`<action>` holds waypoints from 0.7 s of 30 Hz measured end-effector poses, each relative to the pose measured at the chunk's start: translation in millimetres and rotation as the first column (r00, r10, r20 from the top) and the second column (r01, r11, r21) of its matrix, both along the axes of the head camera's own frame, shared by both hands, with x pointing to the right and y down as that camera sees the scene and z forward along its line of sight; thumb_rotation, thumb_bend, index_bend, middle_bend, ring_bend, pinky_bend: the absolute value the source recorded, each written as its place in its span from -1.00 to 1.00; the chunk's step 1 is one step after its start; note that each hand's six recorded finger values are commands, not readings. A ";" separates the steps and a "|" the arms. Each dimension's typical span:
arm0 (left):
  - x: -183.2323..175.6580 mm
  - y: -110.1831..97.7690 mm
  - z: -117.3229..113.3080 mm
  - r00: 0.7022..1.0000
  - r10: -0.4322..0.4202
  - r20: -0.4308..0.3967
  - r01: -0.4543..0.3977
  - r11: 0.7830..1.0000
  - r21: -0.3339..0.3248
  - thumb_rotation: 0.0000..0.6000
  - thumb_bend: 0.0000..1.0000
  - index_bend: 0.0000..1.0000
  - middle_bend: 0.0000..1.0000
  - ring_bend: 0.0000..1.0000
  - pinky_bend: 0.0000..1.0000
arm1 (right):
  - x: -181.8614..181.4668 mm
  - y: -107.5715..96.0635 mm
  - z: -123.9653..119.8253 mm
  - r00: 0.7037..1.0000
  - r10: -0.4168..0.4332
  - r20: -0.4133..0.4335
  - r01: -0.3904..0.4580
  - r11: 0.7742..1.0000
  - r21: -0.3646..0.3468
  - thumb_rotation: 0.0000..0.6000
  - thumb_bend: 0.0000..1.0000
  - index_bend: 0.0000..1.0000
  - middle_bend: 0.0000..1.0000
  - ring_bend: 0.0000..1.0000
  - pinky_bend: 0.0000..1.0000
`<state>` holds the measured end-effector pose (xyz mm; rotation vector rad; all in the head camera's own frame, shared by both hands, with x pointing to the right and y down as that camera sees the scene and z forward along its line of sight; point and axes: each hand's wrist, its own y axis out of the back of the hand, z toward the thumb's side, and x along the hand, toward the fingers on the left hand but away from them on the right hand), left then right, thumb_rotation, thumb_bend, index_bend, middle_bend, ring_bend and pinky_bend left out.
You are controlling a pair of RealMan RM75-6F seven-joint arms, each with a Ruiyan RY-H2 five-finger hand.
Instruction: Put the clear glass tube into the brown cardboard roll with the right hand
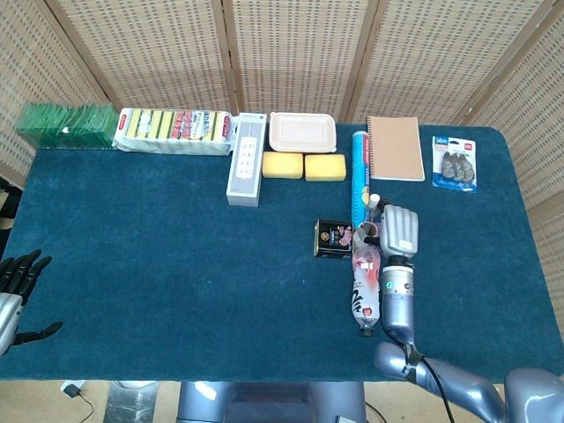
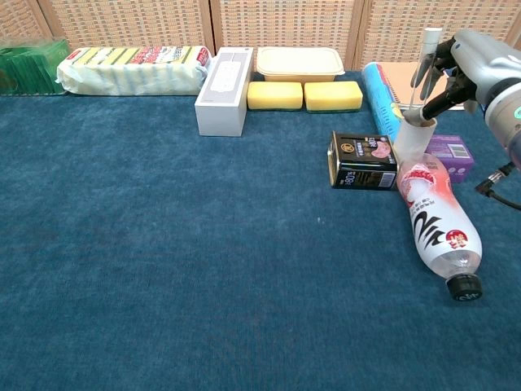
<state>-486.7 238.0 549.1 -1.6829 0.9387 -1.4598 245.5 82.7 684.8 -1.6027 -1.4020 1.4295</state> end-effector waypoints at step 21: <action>1.0 1.4 0.0 1.000 0.006 0.000 -0.006 1.000 -0.005 0.78 -0.84 -0.96 -1.00 -1.00 -1.00 | 3.5 -2.1 -9.0 0.999 -0.014 -0.030 0.014 1.000 0.019 1.00 -0.44 0.01 0.15 0.40 0.55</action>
